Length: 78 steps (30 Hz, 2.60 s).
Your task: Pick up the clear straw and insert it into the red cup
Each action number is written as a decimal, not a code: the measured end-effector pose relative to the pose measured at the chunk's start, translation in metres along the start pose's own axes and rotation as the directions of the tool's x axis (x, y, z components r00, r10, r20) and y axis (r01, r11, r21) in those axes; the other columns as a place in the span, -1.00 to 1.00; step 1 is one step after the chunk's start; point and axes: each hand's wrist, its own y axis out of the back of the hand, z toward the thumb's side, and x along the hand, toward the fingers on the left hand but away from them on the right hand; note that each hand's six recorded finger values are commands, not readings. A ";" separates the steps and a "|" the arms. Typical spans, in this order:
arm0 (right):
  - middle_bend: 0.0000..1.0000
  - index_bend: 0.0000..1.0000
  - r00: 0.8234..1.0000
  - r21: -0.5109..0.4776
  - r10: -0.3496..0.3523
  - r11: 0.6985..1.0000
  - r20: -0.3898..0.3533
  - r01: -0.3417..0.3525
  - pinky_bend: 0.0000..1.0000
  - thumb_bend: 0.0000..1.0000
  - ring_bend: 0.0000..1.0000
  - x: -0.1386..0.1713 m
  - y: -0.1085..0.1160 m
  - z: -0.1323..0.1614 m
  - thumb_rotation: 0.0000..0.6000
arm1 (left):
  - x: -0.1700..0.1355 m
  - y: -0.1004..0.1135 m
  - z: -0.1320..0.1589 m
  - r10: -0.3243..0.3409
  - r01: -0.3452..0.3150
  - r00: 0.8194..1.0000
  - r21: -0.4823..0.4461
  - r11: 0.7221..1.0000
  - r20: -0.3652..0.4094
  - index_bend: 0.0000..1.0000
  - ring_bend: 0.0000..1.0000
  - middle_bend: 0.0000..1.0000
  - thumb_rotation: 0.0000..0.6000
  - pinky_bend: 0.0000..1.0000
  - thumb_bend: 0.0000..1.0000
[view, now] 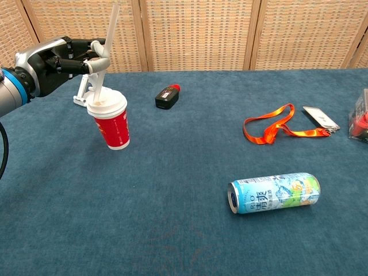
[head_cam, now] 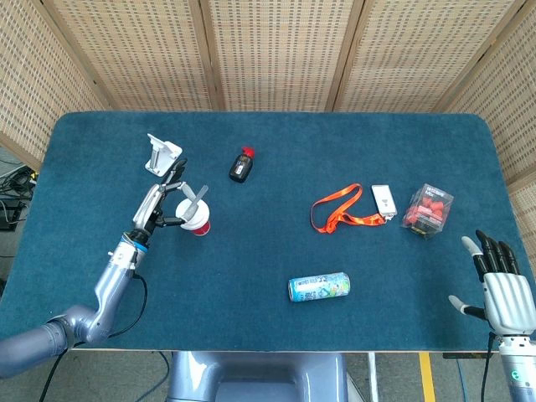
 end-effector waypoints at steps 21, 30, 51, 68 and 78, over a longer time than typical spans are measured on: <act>-1.00 -0.73 1.000 0.006 0.010 1.000 0.003 -0.010 -1.00 -0.86 -1.00 -0.001 -0.003 -0.001 1.00 | 0.004 -0.009 -0.003 -0.015 0.015 1.000 -0.008 1.000 -0.001 0.35 -1.00 -1.00 1.00 -1.00 -0.37; -1.00 -0.73 1.000 0.010 0.012 1.000 0.001 -0.012 -1.00 -0.87 -1.00 -0.001 -0.004 0.000 1.00 | 0.000 -0.011 -0.013 -0.020 0.020 1.000 0.012 1.000 -0.015 0.35 -1.00 -1.00 1.00 -1.00 -0.38; -1.00 -0.73 1.000 0.010 0.011 1.000 -0.006 -0.011 -1.00 -0.86 -1.00 -0.001 -0.004 0.002 1.00 | -0.010 -0.001 -0.029 -0.031 0.034 0.999 0.107 0.994 -0.030 -0.69 -1.00 -1.00 1.00 -1.00 -0.52; -1.00 -0.73 1.000 0.005 0.007 1.000 -0.007 -0.007 -1.00 -0.86 -1.00 0.000 -0.003 0.002 1.00 | -0.013 0.011 -0.019 -0.017 0.018 1.000 0.069 0.997 -0.011 -0.94 -1.00 -1.00 1.00 -1.00 -0.53; -1.00 -0.74 1.000 0.003 -0.005 1.000 -0.007 0.005 -1.00 -0.87 -1.00 0.000 0.000 0.001 1.00 | -0.021 0.057 0.022 0.069 -0.078 0.996 0.154 0.985 0.064 -0.98 -1.00 -1.00 1.00 -1.00 -0.53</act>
